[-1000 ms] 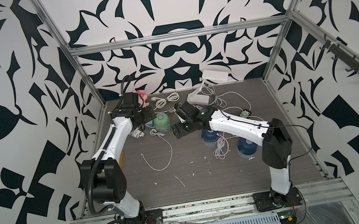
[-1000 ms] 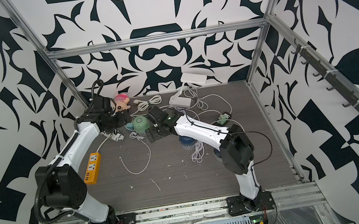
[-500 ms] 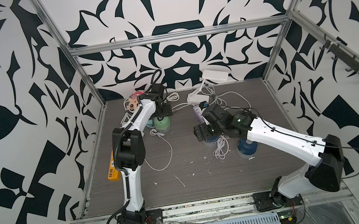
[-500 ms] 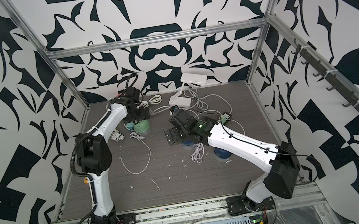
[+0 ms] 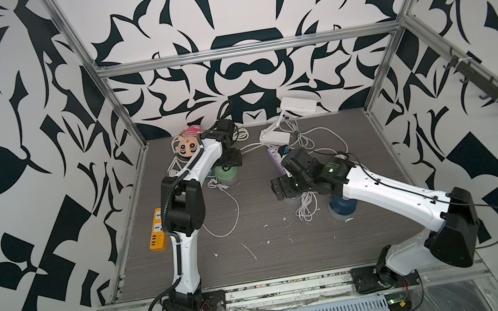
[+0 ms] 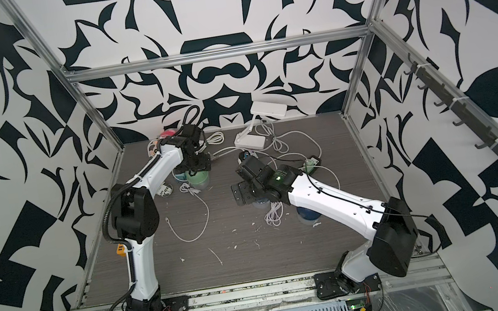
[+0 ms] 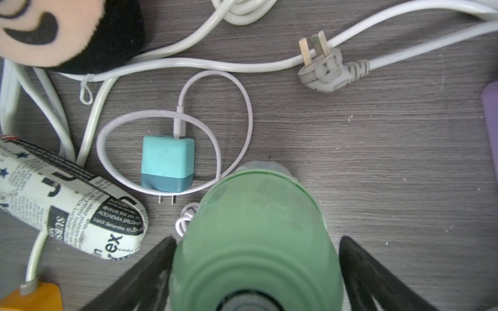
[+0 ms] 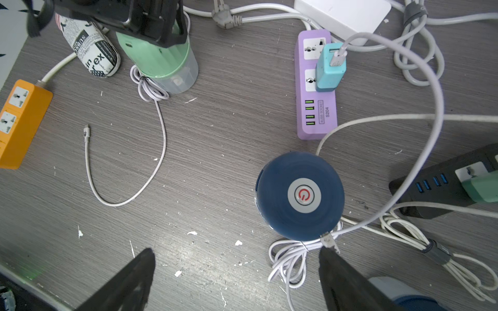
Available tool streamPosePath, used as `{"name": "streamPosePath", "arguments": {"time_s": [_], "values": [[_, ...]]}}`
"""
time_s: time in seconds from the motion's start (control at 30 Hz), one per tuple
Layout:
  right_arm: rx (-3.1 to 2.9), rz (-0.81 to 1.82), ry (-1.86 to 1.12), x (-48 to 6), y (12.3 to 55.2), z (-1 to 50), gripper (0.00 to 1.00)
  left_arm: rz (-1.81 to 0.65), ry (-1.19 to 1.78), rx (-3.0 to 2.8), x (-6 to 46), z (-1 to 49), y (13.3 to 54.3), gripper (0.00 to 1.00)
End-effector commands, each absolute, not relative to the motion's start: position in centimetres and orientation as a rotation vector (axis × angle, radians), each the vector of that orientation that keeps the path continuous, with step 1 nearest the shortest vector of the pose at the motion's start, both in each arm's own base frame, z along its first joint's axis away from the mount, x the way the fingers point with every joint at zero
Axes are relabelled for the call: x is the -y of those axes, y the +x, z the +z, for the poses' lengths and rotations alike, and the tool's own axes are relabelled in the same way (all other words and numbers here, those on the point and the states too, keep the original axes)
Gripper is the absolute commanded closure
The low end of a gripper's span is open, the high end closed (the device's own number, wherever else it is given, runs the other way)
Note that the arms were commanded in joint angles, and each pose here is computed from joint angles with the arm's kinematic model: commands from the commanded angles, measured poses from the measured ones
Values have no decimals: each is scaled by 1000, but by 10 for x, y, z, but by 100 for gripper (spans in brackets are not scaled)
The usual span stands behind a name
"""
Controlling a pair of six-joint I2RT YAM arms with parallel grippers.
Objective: Charge the cordless meat grinders
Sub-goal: Move the cordless meat grinder to the center of the board.
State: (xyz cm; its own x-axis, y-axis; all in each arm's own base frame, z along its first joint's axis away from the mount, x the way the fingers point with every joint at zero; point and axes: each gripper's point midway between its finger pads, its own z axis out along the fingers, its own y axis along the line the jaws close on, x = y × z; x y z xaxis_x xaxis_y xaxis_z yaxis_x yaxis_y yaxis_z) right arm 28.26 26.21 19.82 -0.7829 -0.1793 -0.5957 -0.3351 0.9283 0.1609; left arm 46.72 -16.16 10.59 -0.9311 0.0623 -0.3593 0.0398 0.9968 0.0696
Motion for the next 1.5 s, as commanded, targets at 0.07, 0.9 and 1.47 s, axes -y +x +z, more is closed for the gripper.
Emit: {"name": "streamPosePath", "arguments": {"time_s": [0.07,0.9,1.47], "values": [[-2431,372,-318,-258,285,213,2,141,91,-2833,154,94,451,12],[-2403,348,-245,-231,287,212,2,70,228,-2871,218,119,326,24],[-2395,410,-257,-234,282,210,2,21,98,-2799,202,160,286,1]]}}
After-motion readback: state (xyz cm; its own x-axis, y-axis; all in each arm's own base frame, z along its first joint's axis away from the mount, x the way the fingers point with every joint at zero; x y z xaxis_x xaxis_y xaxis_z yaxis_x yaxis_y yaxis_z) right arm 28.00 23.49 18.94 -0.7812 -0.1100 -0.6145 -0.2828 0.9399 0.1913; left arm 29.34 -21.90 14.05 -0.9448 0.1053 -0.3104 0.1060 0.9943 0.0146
